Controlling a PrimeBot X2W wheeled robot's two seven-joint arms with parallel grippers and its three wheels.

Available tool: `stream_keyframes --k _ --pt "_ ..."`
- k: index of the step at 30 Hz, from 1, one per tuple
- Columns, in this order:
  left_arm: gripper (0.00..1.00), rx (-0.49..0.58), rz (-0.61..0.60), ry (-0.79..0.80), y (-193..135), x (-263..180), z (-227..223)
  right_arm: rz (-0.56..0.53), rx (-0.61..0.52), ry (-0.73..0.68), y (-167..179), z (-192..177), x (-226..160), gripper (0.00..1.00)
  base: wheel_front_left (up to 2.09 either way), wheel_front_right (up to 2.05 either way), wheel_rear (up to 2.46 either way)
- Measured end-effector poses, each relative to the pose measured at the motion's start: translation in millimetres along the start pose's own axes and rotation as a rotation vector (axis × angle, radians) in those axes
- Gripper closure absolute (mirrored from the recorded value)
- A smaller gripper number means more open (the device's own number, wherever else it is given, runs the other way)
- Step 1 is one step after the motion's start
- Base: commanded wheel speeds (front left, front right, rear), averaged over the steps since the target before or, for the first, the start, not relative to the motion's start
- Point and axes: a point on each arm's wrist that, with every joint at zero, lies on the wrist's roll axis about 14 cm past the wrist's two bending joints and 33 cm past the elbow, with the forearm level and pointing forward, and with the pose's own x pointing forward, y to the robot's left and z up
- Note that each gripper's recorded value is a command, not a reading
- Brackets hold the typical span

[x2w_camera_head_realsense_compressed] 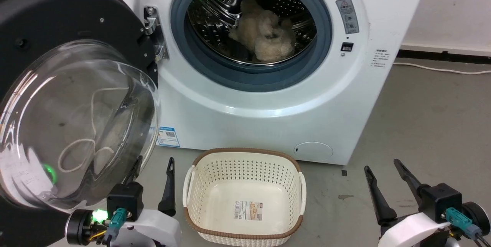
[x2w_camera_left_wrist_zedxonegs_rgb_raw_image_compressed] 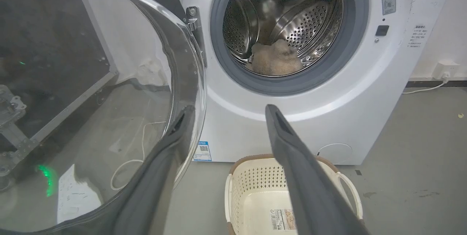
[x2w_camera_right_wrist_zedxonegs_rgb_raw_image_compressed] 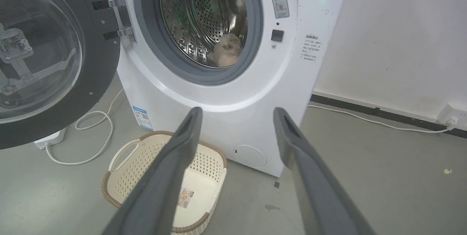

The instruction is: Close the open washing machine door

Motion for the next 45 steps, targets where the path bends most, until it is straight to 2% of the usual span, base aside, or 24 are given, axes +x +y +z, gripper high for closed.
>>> stream_keyframes --k 13,29,45 --pt "0.00 0.023 0.046 -0.034 15.6 -12.4 6.0 0.058 0.017 -0.028 18.6 3.8 9.9 0.00 0.00 0.00 0.00" --pt "0.00 0.051 0.178 -0.071 53.1 -39.1 13.9 0.231 0.011 -0.032 75.2 -0.2 24.9 0.00 0.00 0.00 0.00" --pt "0.00 0.056 0.268 -0.088 72.5 -62.1 14.0 0.375 0.009 -0.032 119.9 -5.8 34.4 0.00 0.00 0.00 0.00"
